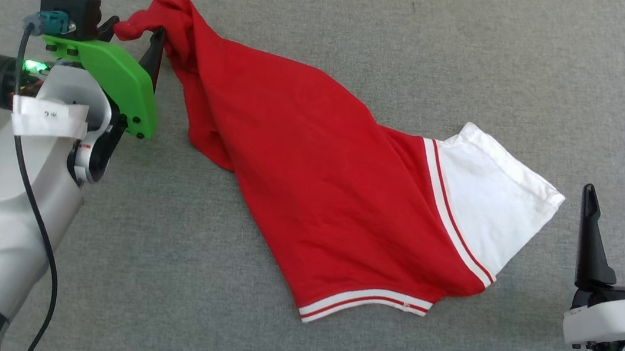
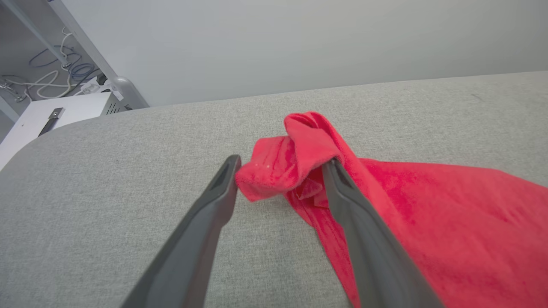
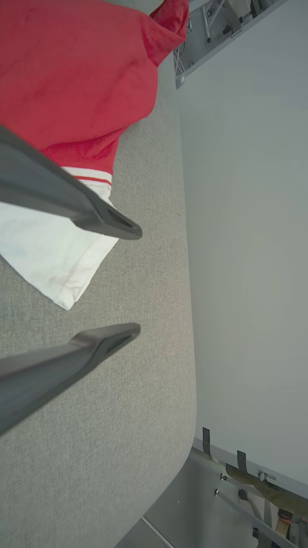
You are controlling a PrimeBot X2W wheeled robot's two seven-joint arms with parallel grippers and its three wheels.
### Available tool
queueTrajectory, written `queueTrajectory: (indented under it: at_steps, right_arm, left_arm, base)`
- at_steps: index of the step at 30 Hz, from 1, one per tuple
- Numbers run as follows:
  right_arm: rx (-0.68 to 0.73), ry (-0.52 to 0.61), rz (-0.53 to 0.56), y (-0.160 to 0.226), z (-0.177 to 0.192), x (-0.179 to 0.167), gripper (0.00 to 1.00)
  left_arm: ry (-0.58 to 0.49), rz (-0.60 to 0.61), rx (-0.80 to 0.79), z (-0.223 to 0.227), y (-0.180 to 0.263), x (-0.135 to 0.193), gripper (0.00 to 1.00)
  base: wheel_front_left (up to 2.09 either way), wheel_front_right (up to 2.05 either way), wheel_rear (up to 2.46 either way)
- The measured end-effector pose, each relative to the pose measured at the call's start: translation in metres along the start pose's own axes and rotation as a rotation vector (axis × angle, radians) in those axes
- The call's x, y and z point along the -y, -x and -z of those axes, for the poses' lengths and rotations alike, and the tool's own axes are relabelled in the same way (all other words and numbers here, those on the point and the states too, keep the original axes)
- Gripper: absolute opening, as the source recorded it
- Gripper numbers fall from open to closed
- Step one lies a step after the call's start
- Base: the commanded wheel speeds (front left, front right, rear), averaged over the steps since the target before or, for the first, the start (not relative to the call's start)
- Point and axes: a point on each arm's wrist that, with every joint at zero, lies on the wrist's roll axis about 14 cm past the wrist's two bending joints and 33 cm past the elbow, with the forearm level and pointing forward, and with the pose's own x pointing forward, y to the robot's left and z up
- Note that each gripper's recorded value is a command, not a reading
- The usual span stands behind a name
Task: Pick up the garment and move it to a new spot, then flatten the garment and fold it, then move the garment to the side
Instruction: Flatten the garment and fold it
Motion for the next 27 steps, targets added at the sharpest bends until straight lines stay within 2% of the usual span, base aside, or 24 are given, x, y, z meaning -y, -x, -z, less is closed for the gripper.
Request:
queueTrajectory:
  at_steps: [7,8,11,27]
  right_arm:
    - [0.033,0.001,-0.025,0.005,-0.014,-0.009,1.00]
    - [0.045,0.001,-0.037,0.007,-0.019,-0.014,1.00]
    - [0.047,-0.001,-0.048,0.011,-0.022,-0.018,1.00]
    - [0.028,-0.011,-0.083,0.042,-0.024,-0.034,1.00]
  left_arm:
    - [-0.005,-0.043,0.166,-0.024,0.028,-0.004,1.00]
    - [0.011,-0.080,0.264,-0.037,0.046,-0.006,1.00]
    - [0.029,-0.108,0.335,-0.045,0.065,-0.005,1.00]
    - [0.112,-0.177,0.454,-0.033,0.167,0.016,1.00]
  base:
    - [0.00,0.00,0.00]
    - [0.00,0.00,0.00]
    - [0.00,0.00,0.00]
    - [0.00,0.00,0.00]
